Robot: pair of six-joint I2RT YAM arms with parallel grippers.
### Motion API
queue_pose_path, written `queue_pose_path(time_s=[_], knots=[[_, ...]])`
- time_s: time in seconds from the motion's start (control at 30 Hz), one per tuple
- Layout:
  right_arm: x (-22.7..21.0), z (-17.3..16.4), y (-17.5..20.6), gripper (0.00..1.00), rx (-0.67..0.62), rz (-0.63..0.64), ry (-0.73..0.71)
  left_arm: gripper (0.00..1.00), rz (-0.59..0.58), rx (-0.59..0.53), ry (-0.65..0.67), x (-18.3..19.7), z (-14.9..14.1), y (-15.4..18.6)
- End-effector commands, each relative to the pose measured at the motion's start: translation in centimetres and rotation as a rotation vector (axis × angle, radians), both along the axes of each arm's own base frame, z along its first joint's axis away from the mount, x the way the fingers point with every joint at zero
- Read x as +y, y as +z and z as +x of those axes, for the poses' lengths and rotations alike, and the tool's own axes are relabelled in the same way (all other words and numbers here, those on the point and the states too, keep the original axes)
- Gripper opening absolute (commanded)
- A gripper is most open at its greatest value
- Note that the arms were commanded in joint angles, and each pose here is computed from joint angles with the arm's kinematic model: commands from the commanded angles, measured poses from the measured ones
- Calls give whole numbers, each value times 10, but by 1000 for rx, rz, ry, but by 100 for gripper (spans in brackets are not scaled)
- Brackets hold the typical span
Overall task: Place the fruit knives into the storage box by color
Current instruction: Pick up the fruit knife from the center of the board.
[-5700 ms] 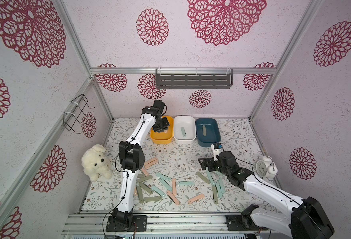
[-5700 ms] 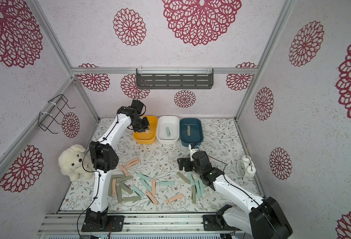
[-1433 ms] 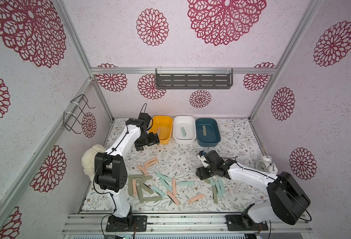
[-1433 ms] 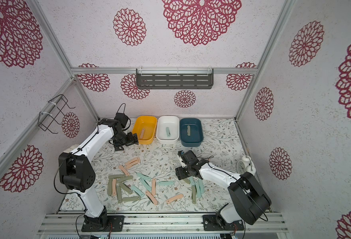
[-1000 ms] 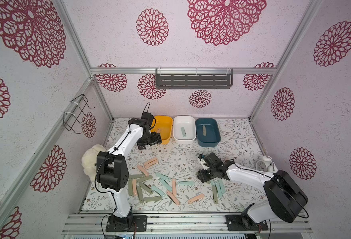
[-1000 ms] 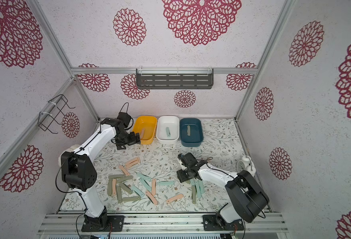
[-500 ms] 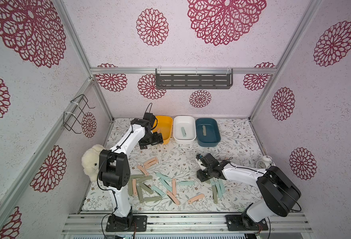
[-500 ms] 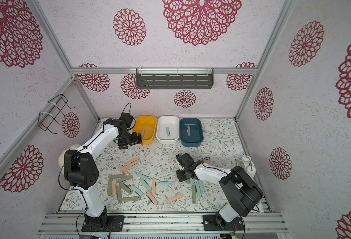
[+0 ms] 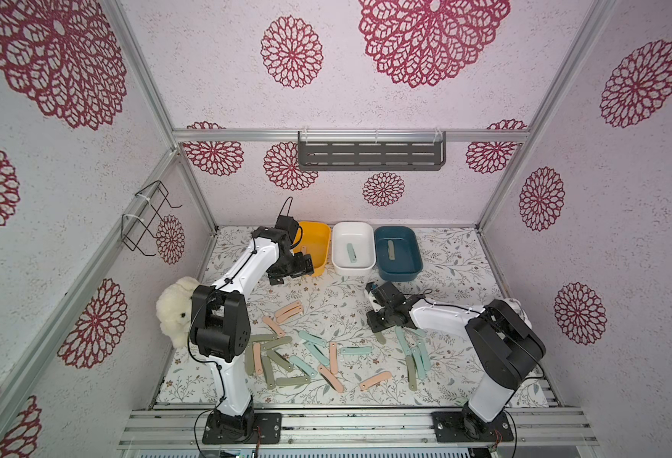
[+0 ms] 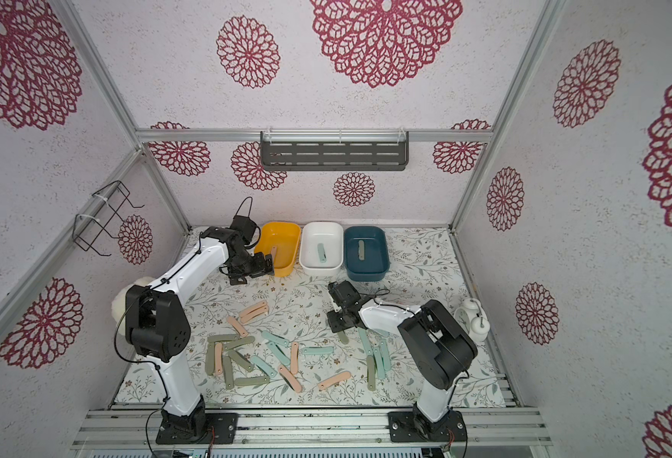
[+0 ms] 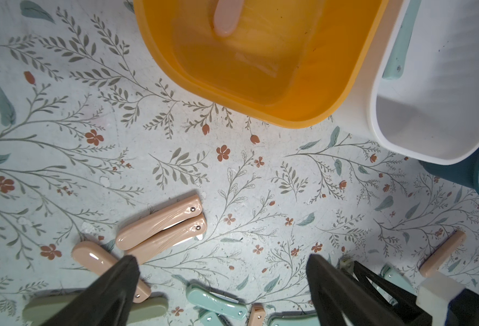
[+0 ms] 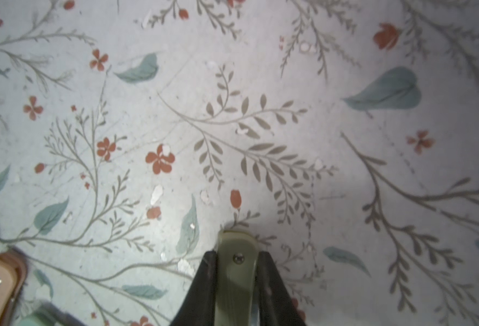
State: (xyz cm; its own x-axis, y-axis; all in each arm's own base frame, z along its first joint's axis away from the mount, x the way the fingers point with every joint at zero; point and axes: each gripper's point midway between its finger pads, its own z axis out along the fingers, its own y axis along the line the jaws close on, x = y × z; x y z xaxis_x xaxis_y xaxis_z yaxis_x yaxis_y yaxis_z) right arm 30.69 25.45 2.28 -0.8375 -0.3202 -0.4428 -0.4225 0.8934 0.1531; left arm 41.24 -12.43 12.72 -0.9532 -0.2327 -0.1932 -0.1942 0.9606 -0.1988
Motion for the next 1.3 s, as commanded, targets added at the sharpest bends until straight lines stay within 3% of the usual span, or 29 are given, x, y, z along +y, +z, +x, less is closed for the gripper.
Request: queue_pose_path(time_s=[0.0,0.2,1.0,1.07,1.13,1.27], knots=[[-28,-8,-39,12,112,-119,-47,97,-10,-1,-24,-8,8,-2],[-25,13,-37,10,90,-115,-67,97,5,5,-37,-9,14,-3],[-26,39,-31,9,64,-131,-102,97,17,22,-60,-8,7,-12],[-28,39,-29,14,64,-135,-101,97,19,30,-67,-8,7,-14],[-30,36,-28,25,69,-136,-96,97,21,34,-70,-8,8,-16],[-33,25,-25,40,83,-123,-87,97,27,35,-75,-8,9,-20]])
